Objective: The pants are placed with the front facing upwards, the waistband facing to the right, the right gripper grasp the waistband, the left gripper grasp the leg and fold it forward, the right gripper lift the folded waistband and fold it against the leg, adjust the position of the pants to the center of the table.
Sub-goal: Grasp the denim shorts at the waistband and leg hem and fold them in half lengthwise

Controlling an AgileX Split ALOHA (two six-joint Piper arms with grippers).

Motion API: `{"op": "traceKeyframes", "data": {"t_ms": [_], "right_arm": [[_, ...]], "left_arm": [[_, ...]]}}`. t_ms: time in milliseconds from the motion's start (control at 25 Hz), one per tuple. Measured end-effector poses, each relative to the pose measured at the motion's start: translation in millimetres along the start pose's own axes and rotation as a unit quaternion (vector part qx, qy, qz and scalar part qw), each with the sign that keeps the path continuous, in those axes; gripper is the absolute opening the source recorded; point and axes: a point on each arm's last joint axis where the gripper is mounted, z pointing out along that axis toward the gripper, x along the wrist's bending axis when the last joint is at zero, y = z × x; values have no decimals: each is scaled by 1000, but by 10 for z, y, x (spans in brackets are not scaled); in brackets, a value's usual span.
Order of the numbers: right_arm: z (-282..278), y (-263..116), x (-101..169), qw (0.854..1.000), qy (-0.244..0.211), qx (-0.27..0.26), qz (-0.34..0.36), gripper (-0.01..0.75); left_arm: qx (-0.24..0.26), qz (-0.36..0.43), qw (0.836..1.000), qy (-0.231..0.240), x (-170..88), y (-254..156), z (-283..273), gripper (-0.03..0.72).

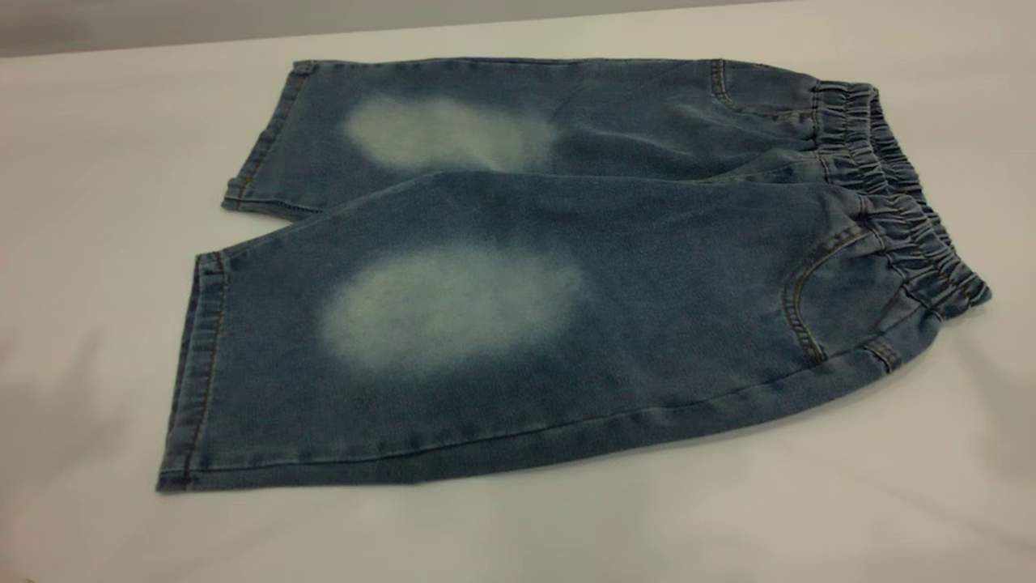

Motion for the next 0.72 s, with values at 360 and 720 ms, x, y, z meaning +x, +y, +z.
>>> {"op": "traceKeyframes", "data": {"t_ms": [360, 720], "right_arm": [[785, -116, -166, 994, -28, 105, 20, 532], [1322, -343, -293, 981, -42, 181, 49, 532]], "left_arm": [[39, -14, 999, 0, 11, 82, 895, 464], [80, -6, 997, 8, 45, -66, 1331, 464]]}}
